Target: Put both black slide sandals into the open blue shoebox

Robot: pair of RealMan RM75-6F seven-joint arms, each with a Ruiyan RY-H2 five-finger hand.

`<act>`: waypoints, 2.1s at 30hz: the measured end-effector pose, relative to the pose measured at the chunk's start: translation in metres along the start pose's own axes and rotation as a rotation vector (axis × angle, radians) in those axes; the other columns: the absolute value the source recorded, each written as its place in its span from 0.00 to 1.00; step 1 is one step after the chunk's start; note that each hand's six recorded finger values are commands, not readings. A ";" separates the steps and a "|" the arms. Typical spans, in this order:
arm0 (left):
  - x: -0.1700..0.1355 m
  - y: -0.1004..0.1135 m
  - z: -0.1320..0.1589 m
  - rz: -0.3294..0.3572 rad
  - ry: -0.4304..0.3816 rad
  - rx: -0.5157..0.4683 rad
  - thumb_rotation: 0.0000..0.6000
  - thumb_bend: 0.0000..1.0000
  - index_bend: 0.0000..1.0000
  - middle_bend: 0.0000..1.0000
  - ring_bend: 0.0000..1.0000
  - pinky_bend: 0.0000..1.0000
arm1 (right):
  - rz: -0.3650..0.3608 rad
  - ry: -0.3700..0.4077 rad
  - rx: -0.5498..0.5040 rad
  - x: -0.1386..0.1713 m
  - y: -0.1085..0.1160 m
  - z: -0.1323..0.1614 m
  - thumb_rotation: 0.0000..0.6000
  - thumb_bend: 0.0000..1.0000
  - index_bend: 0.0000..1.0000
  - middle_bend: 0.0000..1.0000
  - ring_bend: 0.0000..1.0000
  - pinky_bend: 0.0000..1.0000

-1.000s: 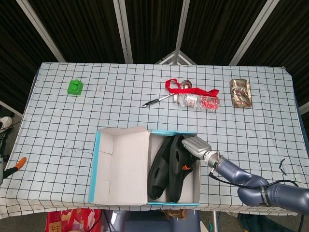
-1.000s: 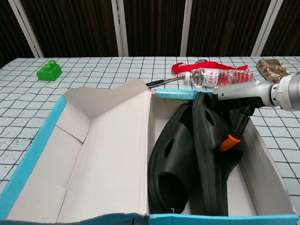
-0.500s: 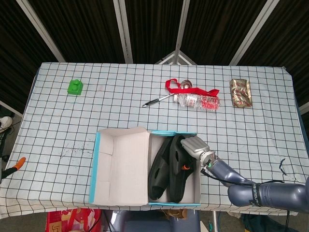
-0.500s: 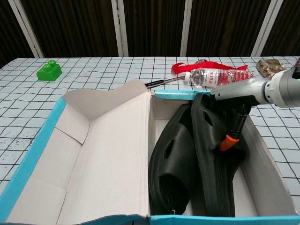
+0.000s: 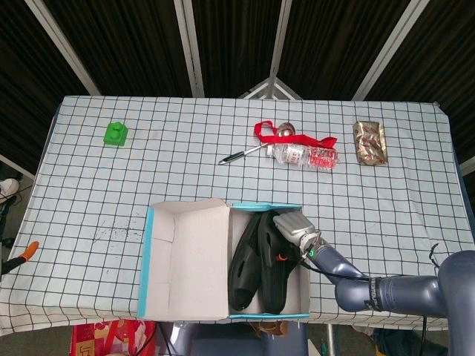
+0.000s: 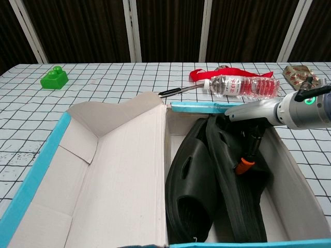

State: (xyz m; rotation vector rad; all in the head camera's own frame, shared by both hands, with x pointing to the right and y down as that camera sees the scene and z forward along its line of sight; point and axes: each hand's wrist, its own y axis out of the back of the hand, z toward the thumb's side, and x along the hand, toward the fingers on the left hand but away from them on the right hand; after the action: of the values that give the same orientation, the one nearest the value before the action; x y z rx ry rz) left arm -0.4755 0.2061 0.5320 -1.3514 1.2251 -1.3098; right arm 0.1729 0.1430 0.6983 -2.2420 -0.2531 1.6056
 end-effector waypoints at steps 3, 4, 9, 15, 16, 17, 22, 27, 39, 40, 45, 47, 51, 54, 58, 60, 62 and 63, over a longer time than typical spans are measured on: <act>0.000 0.000 -0.001 0.001 0.003 0.000 1.00 0.08 0.14 0.00 0.00 0.10 | -0.004 -0.002 0.007 0.001 0.002 0.003 1.00 0.45 0.65 0.54 0.58 0.49; 0.001 0.000 -0.001 0.001 0.003 -0.001 1.00 0.08 0.14 0.00 0.00 0.10 | -0.007 -0.004 0.006 0.001 0.003 0.004 1.00 0.45 0.65 0.54 0.58 0.49; 0.000 0.000 -0.001 -0.001 0.002 -0.002 1.00 0.08 0.14 0.00 0.00 0.10 | -0.017 -0.016 0.007 0.004 0.007 0.004 1.00 0.45 0.60 0.52 0.58 0.49; 0.000 -0.001 0.000 -0.003 0.001 -0.001 1.00 0.08 0.14 0.00 0.00 0.10 | -0.002 -0.029 0.008 0.008 0.009 0.003 1.00 0.42 0.31 0.34 0.54 0.49; 0.000 -0.001 0.000 -0.003 0.001 -0.001 1.00 0.08 0.14 0.00 0.00 0.10 | -0.005 -0.031 0.005 0.009 0.011 0.003 1.00 0.38 0.25 0.30 0.51 0.49; 0.000 -0.001 0.000 -0.003 0.001 -0.001 1.00 0.08 0.14 0.00 0.00 0.10 | -0.009 -0.032 0.004 0.009 0.012 0.003 1.00 0.34 0.20 0.26 0.46 0.49; 0.001 -0.001 0.000 -0.005 0.002 0.001 1.00 0.08 0.14 0.00 0.00 0.10 | -0.037 -0.031 -0.008 0.013 0.022 0.008 1.00 0.25 0.11 0.10 0.20 0.30; 0.001 -0.001 -0.001 -0.007 0.002 0.000 1.00 0.08 0.14 0.00 0.00 0.10 | -0.049 -0.032 -0.005 0.019 0.030 0.012 1.00 0.24 0.10 0.08 0.15 0.22; 0.000 -0.001 0.000 -0.010 -0.002 -0.005 1.00 0.08 0.14 0.00 0.00 0.10 | 0.028 -0.067 0.021 0.033 0.038 0.015 1.00 0.24 0.04 0.06 0.08 0.15; 0.000 -0.001 0.000 -0.011 -0.002 -0.005 1.00 0.08 0.14 0.00 0.00 0.10 | 0.034 -0.070 0.024 0.034 0.039 0.015 1.00 0.24 0.04 0.06 0.08 0.15; 0.000 -0.001 0.001 -0.012 -0.003 -0.007 1.00 0.08 0.14 0.00 0.00 0.10 | 0.073 -0.084 0.019 0.041 0.045 0.016 1.00 0.24 0.03 0.06 0.09 0.15; -0.001 -0.001 0.001 -0.012 -0.004 -0.007 1.00 0.08 0.14 0.00 0.00 0.10 | 0.083 -0.086 0.007 0.044 0.048 0.015 1.00 0.24 0.03 0.06 0.12 0.15; -0.001 -0.001 0.001 -0.013 -0.004 -0.009 1.00 0.08 0.14 0.00 0.00 0.10 | 0.091 -0.087 -0.009 0.049 0.057 0.014 1.00 0.24 0.04 0.09 0.20 0.15; -0.001 0.000 0.001 -0.013 -0.003 -0.009 1.00 0.08 0.14 0.00 0.00 0.10 | 0.098 -0.086 -0.022 0.053 0.062 0.014 1.00 0.24 0.08 0.16 0.26 0.15; -0.001 -0.002 0.001 -0.020 -0.002 -0.009 1.00 0.08 0.14 0.00 0.00 0.10 | 0.105 -0.081 -0.047 0.056 0.067 0.014 1.00 0.24 0.08 0.18 0.28 0.15; -0.001 -0.001 0.001 -0.020 -0.001 -0.010 1.00 0.08 0.14 0.00 0.00 0.10 | 0.116 -0.079 -0.056 0.058 0.067 0.013 1.00 0.24 0.08 0.18 0.28 0.15; -0.001 -0.001 0.001 -0.020 -0.002 -0.011 1.00 0.08 0.14 0.00 0.00 0.10 | 0.129 -0.080 -0.057 0.059 0.067 0.012 1.00 0.24 0.08 0.18 0.27 0.15; -0.001 -0.001 0.001 -0.020 -0.002 -0.011 1.00 0.08 0.14 0.00 0.00 0.10 | 0.139 -0.080 -0.058 0.060 0.066 0.011 1.00 0.24 0.07 0.18 0.25 0.15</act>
State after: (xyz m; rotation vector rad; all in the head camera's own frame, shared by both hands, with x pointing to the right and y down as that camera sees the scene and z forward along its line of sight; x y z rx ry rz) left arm -0.4748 0.2072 0.5327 -1.3756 1.2218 -1.3177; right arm 0.1782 0.1055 0.6163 -2.2858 -0.1711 1.7840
